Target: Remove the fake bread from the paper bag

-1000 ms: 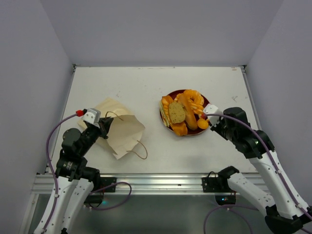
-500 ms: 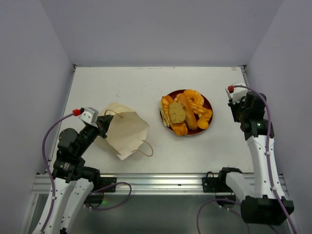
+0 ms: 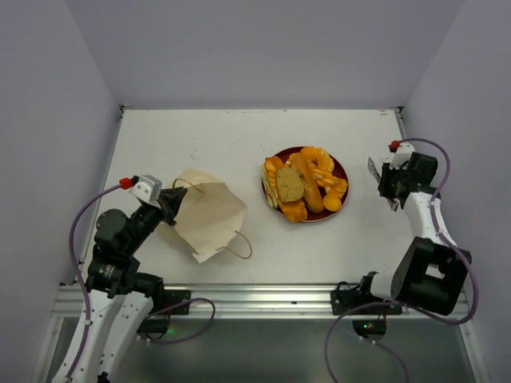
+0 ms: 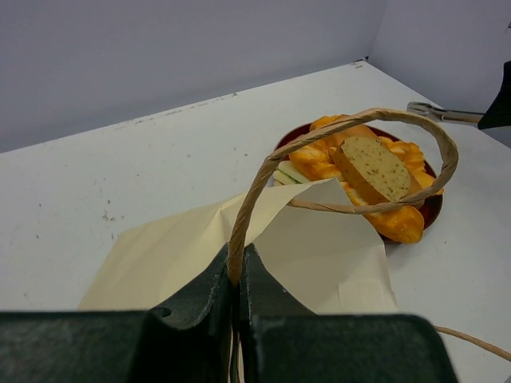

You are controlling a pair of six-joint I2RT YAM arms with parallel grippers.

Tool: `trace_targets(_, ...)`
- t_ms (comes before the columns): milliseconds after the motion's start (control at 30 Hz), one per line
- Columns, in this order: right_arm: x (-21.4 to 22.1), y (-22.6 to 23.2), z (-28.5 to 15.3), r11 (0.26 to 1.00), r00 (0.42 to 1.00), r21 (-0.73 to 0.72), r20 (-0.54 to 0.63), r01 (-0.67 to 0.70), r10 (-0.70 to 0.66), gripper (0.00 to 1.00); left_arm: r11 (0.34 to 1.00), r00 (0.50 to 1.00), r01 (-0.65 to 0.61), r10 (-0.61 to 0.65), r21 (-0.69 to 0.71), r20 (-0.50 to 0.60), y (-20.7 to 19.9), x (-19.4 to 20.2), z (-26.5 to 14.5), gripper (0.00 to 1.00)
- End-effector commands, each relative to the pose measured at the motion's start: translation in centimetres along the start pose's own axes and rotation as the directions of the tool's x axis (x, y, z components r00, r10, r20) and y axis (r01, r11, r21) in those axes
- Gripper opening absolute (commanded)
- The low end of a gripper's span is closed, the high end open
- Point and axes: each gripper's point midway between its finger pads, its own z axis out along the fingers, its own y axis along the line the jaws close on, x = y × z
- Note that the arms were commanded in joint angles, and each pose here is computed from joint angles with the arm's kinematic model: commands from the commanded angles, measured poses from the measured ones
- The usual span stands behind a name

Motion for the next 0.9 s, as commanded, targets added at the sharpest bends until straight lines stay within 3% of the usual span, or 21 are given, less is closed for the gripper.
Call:
trace_targets(0, -2.8, 0.2, 1.7, 0.997, 0.990, -0.064, 0.128, -0.051, 0.059, 0.00, 0.999, 0.997, -0.010, 0.008, 0.037, 0.072, -0.9, -2.8, -0.1, 0.09)
trace_targets(200, -2.5, 0.0, 4.8, 0.993, 0.985, -0.088, 0.144, -0.084, 0.096, 0.04, 0.999, 0.996, 0.005, -0.009, 0.052, 0.089, -1.2, -3.5, 0.2, 0.09)
trace_targets(333, 0.5, -0.1, 7.7, 0.989, 0.996, -0.117, -0.027, -0.087, 0.084, 0.14, 0.998, 0.996, 0.009, -0.014, 0.059, 0.092, -1.3, -4.3, 0.4, 0.09)
trace_targets(533, 2.5, -0.6, 9.5, 0.989, 0.987, -0.142, -0.163, -0.035, 0.012, 0.38, 0.998, 0.995, 0.015, -0.021, 0.061, 0.098, -1.3, -5.2, 0.7, 0.10)
trace_targets(633, 3.7, -0.9, 9.7, 0.990, 0.979, -0.143, -0.201, -0.005, -0.024, 0.60, 0.998, 0.995, 0.020, -0.025, 0.056, 0.097, -1.1, -5.4, 1.1, 0.11)
trace_targets(800, 3.9, -1.5, 9.5, 0.993, 0.974, -0.120, -0.220, 0.024, -0.050, 0.79, 0.998, 0.994, 0.031, -0.036, 0.048, 0.107, -0.9, -6.6, 1.8, 0.14)
trace_targets(867, 3.0, -1.7, 8.8, 0.993, 0.980, -0.109, -0.193, 0.038, -0.058, 0.81, 0.998, 0.994, 0.039, -0.043, 0.045, 0.103, -0.7, -6.9, 2.3, 0.15)
